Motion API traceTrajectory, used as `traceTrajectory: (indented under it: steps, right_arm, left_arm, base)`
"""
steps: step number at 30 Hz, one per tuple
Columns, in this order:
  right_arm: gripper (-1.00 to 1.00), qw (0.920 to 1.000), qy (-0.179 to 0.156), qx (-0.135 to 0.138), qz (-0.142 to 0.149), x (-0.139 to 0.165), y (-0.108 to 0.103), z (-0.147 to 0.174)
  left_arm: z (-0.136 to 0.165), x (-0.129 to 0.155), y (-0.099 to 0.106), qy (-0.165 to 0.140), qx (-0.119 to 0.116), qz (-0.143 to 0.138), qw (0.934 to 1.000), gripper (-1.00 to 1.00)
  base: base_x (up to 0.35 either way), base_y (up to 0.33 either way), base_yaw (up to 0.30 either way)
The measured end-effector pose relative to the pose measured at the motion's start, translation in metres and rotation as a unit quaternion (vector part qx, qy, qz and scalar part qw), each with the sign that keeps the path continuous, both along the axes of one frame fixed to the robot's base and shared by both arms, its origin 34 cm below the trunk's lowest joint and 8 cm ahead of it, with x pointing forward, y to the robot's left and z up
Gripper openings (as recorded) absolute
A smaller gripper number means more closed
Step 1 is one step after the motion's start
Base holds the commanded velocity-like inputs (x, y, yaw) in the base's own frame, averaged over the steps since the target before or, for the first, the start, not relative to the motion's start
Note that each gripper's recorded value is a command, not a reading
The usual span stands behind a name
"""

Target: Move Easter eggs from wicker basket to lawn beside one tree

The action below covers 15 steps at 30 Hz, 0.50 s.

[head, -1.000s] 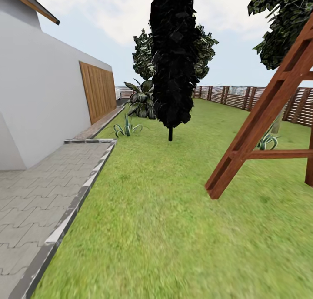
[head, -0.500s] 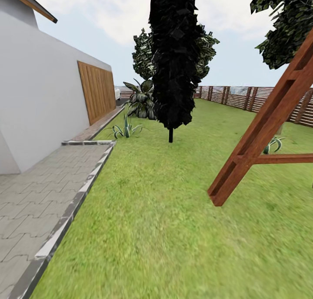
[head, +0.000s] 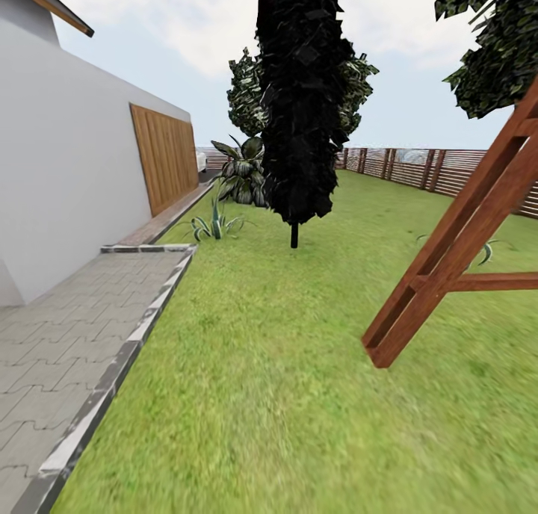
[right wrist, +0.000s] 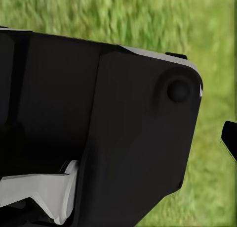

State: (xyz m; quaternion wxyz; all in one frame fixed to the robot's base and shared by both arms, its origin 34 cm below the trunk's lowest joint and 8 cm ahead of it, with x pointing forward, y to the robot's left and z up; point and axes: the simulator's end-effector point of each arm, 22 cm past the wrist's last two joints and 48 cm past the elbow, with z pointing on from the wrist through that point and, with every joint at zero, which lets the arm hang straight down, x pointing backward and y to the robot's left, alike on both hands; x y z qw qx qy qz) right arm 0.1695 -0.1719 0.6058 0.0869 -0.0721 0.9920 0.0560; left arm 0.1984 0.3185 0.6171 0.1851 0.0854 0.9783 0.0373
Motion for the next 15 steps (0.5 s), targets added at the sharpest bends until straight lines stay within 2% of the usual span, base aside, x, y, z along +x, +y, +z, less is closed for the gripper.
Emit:
traceTrajectory:
  steps: [15]
  right_arm:
    - [1.00, 1.0000, 0.000, 0.000, 0.000, 0.0000, 0.0000, 0.0000]
  left_arm:
    - [0.0000, 0.0000, 0.0003, 0.000, 0.000, 0.000, 1.0000, 1.00]
  base:
    - [0.337, 0.000, 0.000]
